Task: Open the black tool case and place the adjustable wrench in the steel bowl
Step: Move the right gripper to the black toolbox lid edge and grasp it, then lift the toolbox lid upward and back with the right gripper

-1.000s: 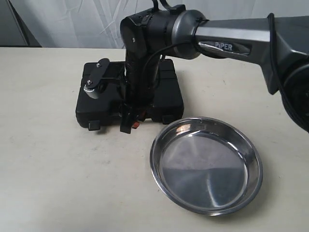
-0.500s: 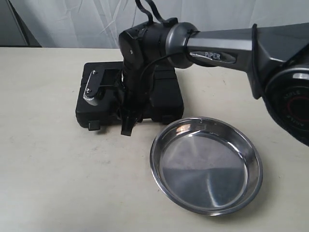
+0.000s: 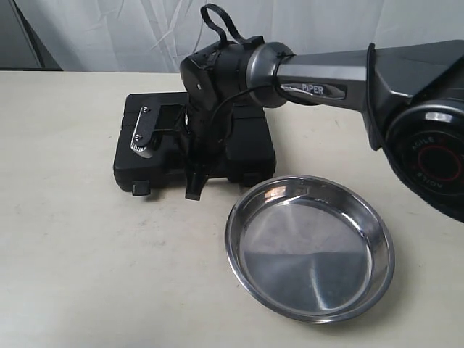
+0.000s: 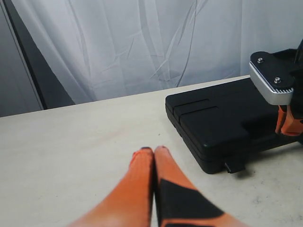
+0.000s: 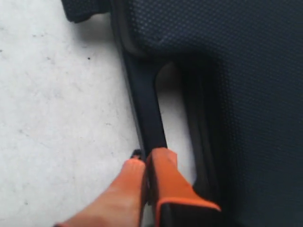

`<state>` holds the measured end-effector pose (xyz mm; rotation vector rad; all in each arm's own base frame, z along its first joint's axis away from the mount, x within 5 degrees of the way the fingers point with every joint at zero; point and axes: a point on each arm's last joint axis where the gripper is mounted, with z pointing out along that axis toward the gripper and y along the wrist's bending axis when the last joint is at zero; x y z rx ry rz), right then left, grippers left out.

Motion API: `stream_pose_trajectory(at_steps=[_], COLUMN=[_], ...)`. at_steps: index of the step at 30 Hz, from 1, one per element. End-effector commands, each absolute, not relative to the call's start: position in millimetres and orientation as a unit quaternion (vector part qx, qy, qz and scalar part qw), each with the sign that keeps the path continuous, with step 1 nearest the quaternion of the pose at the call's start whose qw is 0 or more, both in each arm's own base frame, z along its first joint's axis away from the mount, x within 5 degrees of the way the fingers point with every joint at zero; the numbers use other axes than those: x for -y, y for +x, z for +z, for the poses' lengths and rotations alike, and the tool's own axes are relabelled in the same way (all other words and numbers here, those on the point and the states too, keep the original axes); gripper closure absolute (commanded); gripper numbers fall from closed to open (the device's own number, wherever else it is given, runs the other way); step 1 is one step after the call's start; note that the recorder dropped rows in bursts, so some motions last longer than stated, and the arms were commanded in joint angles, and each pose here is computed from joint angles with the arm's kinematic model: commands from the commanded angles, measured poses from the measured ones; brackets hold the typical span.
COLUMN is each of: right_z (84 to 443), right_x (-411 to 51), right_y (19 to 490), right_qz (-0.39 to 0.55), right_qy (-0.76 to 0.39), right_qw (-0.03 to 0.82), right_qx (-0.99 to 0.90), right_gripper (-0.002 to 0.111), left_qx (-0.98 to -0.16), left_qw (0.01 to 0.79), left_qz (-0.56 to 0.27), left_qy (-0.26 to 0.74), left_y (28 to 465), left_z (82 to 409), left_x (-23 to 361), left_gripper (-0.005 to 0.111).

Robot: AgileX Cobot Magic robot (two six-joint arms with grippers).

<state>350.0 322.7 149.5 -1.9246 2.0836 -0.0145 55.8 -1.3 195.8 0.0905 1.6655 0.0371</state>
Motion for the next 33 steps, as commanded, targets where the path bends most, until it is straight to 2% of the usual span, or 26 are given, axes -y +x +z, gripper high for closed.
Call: stream_pose_trajectory(at_steps=[1,3,13,22,33], right_z=[143.9,144.3,143.7,123.6,138.1], right_x=[-322.4,-321.8,-320.3,-316.5,-318.8], right_y=[352.5,354.3,358.0,356.4,359.4], right_qz=[-0.012,-0.023,-0.039,-0.049,-0.049], right_qy=[-0.666,-0.671,-0.673,-0.681,-0.67], right_qw=[0.151,0.156,0.166,0.123,0.143], right_qx=[-0.73,-0.725,-0.719,-0.721,-0.727], right_gripper=[0.076,0.065,0.077,0.077,0.077], left_qx=[-0.738,-0.738,-0.738,-0.738,-0.738], left_qw=[0.674,0.673,0.673,0.673,0.673], left_qz=[0.014,0.014,0.014,0.014,0.014], left_qy=[0.041,0.041,0.041,0.041,0.041], left_y=[56.1,56.1,56.1,56.1,56.1], left_z=[196.9,196.8,196.8,196.8,196.8], left_x=[1.6,1.6,1.6,1.6,1.6], left_gripper=[0.106,0.106,0.106,0.106,0.106])
